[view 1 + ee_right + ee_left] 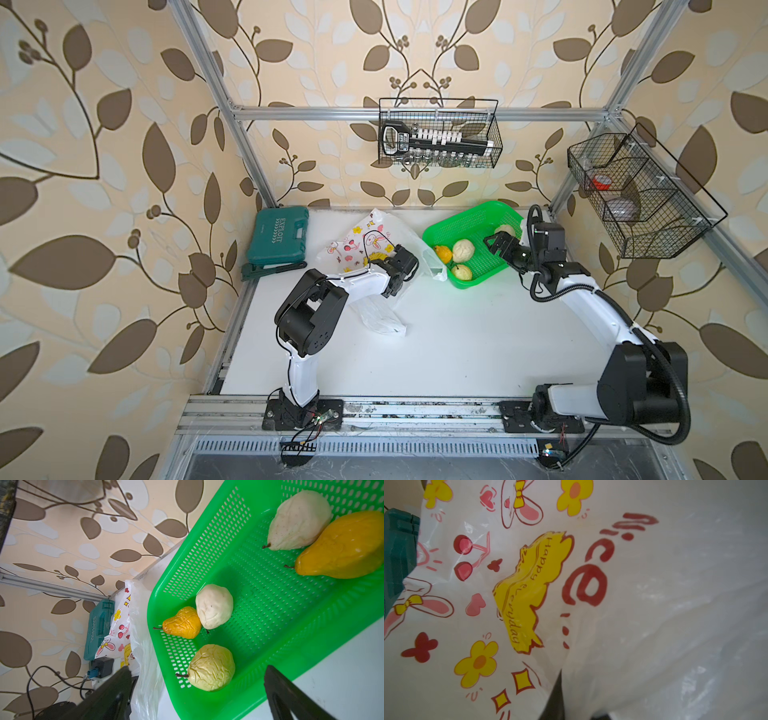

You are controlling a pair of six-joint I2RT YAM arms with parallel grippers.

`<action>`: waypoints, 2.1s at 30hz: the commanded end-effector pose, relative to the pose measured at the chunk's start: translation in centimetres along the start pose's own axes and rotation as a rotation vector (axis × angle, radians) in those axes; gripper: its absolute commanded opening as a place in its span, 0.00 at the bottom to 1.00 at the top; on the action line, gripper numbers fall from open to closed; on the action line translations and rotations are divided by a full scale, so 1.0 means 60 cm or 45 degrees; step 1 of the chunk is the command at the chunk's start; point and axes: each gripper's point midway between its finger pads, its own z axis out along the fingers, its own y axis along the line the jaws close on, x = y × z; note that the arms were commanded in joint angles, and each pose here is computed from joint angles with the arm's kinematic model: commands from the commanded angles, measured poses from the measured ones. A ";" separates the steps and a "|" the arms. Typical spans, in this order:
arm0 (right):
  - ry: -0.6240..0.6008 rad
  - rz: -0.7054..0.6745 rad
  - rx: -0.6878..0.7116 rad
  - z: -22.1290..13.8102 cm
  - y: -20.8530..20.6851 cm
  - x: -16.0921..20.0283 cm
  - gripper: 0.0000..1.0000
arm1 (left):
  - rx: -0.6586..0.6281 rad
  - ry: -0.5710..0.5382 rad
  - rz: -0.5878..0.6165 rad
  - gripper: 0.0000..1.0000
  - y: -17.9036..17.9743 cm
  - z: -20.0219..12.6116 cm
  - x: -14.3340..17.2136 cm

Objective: Place the pears into plastic bags & tie knots
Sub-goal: Pick up the plastic bag at the center of the board, then pick up the pear from the basket, then place the pear in the plastic bag.

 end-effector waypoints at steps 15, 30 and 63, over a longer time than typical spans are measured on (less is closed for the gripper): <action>0.239 -0.151 0.396 0.224 -0.042 0.030 1.00 | 0.524 -0.169 -0.419 0.00 0.043 -0.221 -0.114; 0.339 -0.154 0.365 0.270 -0.048 0.072 0.62 | 0.600 -0.178 -0.447 0.00 0.029 -0.227 -0.103; 0.429 -0.404 -0.394 0.010 0.229 0.359 0.47 | 0.925 -0.274 -0.287 0.00 0.003 -0.315 -0.105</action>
